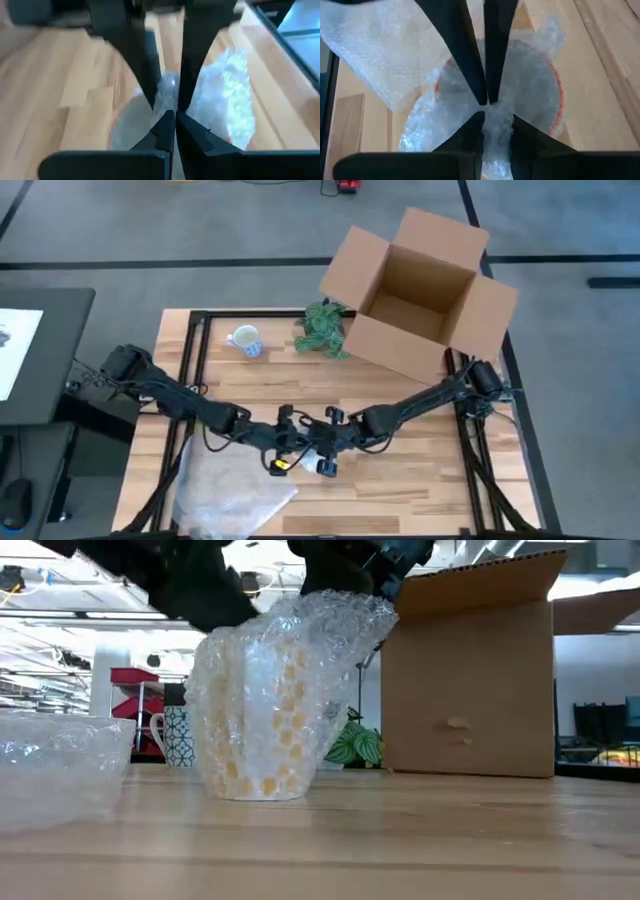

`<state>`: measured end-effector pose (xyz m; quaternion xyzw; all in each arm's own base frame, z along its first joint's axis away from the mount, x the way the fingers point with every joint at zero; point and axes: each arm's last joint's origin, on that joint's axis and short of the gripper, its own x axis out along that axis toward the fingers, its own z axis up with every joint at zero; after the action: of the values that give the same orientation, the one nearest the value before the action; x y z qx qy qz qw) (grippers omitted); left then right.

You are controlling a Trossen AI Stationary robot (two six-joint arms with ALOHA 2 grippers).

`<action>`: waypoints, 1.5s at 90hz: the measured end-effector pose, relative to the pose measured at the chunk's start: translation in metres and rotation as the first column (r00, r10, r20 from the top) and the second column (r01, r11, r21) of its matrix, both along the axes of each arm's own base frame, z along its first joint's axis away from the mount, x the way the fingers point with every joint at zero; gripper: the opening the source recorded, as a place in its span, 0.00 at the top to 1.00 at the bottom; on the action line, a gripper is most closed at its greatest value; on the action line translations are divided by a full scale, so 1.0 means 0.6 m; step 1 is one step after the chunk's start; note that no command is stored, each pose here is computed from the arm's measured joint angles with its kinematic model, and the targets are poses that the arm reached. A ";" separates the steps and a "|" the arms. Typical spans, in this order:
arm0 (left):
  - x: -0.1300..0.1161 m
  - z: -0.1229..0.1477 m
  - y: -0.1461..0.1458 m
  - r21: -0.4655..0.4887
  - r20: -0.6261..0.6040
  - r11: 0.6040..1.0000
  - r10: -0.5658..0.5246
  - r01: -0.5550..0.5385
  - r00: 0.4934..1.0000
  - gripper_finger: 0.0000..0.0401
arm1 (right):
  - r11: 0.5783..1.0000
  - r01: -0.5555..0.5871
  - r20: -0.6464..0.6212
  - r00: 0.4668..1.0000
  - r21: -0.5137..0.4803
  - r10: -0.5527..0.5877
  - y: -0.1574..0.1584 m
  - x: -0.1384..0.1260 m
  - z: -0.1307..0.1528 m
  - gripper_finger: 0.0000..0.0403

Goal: Wrap mug
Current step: Wrap the yellow mug

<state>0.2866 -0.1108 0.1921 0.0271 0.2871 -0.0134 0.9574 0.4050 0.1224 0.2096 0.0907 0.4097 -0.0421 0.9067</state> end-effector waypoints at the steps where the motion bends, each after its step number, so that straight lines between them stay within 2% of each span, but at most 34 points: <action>1: 0.001 -0.002 0.000 -0.001 -0.004 1.000 0.001 -0.001 1.000 1.00 | 1.000 0.000 0.000 1.000 -0.001 0.000 0.000 0.000 0.000 0.86; 21: 0.007 -0.020 0.000 -0.017 -0.044 1.000 0.023 -0.024 0.999 1.00 | 0.999 -0.038 -0.026 0.999 -0.038 0.037 0.002 0.004 0.020 0.86; 34: 0.007 -0.020 0.000 -0.020 -0.048 0.999 0.025 -0.026 0.999 1.00 | 0.997 -0.044 -0.058 0.997 -0.056 0.041 0.005 0.005 0.052 0.86; 52: 0.005 -0.023 0.001 -0.023 -0.062 0.999 0.031 -0.032 0.998 1.00 | 0.996 -0.063 -0.056 0.997 -0.064 0.060 0.005 0.007 0.081 0.87; 58: 0.005 -0.023 0.001 -0.023 -0.063 0.999 0.030 -0.032 0.998 1.00 | 0.996 -0.083 -0.055 0.995 -0.036 0.081 0.005 0.008 0.082 0.88; 78: 0.005 -0.025 0.001 -0.022 -0.067 0.999 0.029 -0.030 0.997 1.00 | 0.995 -0.101 -0.114 0.988 0.014 0.101 -0.015 0.035 0.035 0.99; 93: -0.007 -0.013 -0.001 -0.006 -0.077 1.000 0.006 -0.007 0.997 1.00 | 0.988 -0.127 -0.142 0.980 0.083 0.138 -0.027 0.053 0.006 0.99; 121: -0.075 0.047 0.010 -0.030 -0.140 0.999 0.035 -0.040 0.990 1.00 | 0.982 -0.143 -0.176 0.971 0.127 0.164 -0.035 0.052 -0.002 1.00; 135: -0.087 0.036 0.010 -0.020 -0.179 0.997 0.071 -0.076 0.981 1.00 | 0.980 -0.147 -0.176 0.970 0.136 0.170 -0.038 0.053 0.000 1.00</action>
<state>0.2346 -0.1050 0.2135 0.0024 0.3721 0.0158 0.9281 0.4368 0.0995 0.2094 0.1085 0.5005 0.0472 0.8576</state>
